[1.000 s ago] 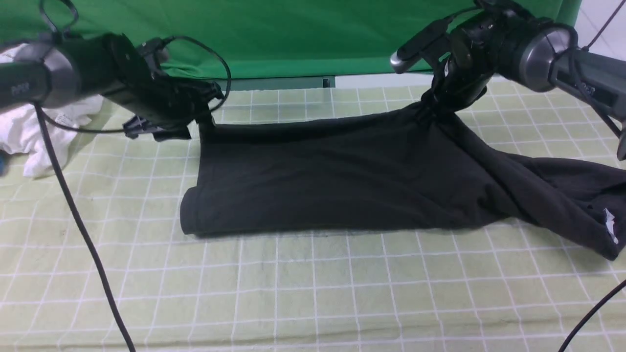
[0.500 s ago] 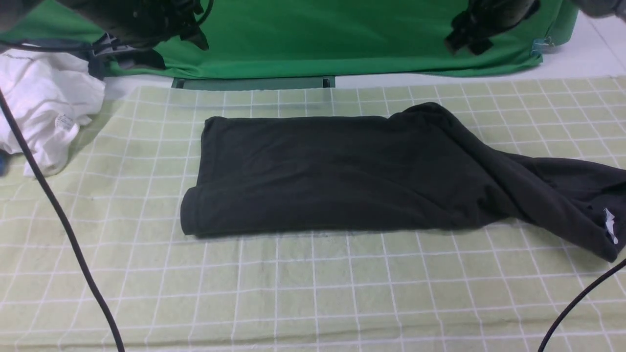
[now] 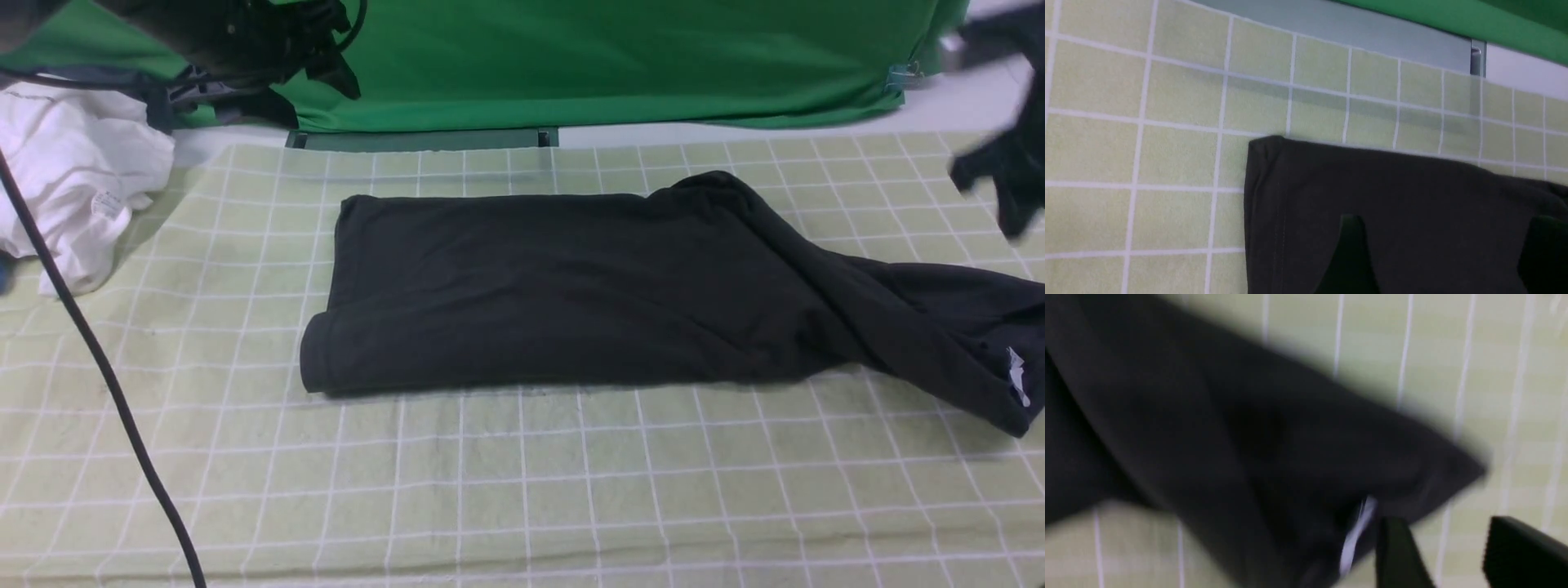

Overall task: Fold a long-sleeved shirt over a green coffee tablecloth.
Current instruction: 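Fold the black garment in half by bringing its near edge over to the far edge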

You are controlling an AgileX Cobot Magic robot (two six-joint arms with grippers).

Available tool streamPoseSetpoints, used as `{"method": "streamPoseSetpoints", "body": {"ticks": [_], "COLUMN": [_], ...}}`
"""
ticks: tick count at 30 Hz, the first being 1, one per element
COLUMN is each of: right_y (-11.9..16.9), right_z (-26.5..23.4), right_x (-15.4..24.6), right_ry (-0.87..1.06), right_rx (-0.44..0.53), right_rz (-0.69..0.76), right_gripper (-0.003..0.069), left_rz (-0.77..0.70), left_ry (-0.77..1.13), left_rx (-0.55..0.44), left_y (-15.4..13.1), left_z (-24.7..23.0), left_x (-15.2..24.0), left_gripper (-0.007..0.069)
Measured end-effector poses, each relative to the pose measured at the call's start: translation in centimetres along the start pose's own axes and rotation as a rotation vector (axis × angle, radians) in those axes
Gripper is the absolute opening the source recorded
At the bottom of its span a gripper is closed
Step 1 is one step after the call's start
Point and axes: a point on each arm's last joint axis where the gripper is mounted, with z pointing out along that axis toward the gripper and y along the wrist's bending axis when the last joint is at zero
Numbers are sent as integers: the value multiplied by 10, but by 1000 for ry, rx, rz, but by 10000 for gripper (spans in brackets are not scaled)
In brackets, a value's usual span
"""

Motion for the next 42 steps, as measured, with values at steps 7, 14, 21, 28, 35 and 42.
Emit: {"method": "streamPoseSetpoints", "body": {"ticks": [7, 14, 21, 28, 35, 42], "right_y": [15, 21, 16, 35, 58, 51], "right_z": [71, 92, 62, 58, 82, 91], "right_x": [55, 67, 64, 73, 67, 60], "right_ry": [177, 155, 242, 206, 86, 50], "right_rx": [-114, -124, -142, -166, -143, -39], "right_rz": [9, -4, -56, -142, -236, -265], "right_gripper": [409, 409, 408, 407, 407, 292], "left_rz": [5, 1, 3, 8, 16, 11], "left_ry": [17, 21, 21, 20, 20, 28], "left_rx": [11, 17, 16, 16, 17, 23], "left_y": [-1, -2, -2, -2, -2, -2], "left_z": [0, 0, 0, 0, -1, -1], "left_x": [1, 2, 2, 2, 1, 2], "left_gripper": [517, 517, 517, 517, 517, 517]}}
